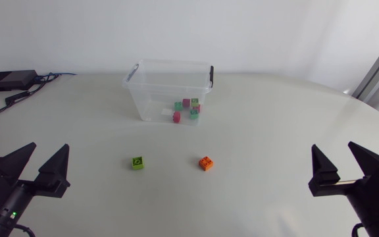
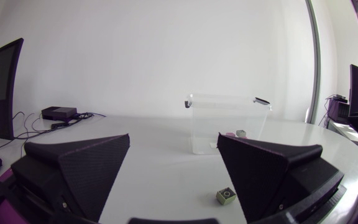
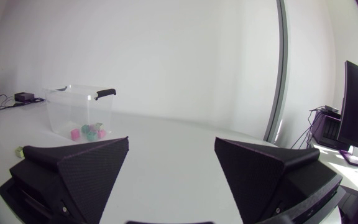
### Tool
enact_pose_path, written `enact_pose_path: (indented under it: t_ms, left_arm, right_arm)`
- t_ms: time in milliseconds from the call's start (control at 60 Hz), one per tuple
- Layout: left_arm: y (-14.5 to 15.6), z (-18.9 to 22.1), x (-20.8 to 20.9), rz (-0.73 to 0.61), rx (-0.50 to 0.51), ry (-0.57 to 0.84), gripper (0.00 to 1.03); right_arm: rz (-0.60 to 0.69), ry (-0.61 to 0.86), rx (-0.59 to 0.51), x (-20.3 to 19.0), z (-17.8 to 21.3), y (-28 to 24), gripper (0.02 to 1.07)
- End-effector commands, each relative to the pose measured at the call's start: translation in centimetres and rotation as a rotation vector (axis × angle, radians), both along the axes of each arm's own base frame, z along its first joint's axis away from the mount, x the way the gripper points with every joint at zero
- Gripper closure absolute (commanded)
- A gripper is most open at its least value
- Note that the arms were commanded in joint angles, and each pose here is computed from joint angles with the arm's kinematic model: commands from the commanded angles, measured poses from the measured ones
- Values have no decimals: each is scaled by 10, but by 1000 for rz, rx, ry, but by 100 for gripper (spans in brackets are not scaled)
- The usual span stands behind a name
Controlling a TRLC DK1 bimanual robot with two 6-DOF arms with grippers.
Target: Place the duplo bricks in the container
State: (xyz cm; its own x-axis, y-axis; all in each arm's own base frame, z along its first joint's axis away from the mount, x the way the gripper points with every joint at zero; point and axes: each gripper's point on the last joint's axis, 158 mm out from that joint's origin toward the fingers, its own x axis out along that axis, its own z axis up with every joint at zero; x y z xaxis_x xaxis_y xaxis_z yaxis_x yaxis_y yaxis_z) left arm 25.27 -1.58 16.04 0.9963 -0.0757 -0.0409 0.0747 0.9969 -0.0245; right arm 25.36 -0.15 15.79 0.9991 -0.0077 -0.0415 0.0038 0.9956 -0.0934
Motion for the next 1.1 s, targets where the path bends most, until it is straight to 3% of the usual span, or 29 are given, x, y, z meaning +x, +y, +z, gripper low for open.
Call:
enact_pose_path:
  t_ms: [0, 467, 733, 917, 1083]
  left_arm:
    - [-1, -7, 0, -2, 11, 7, 5]
    - [0, -3, 0, 3, 10, -8, 5]
    - [1, 45, -4, 5, 4, -62, 5]
    - [-2, 63, 23, -2, 0, 68, 5]
    - [-19, 40, 65, -50, 3, 300, 5]
  right_arm:
    - [12, 17, 20, 0, -9, 3, 7]
    - [21, 11, 21, 0, -8, 6, 7]
    - [16, -44, 26, -1, 33, 5, 7]
    - [39, 53, 40, 19, 49, 13, 7]
    - [67, 247, 90, 49, 46, 28, 7]
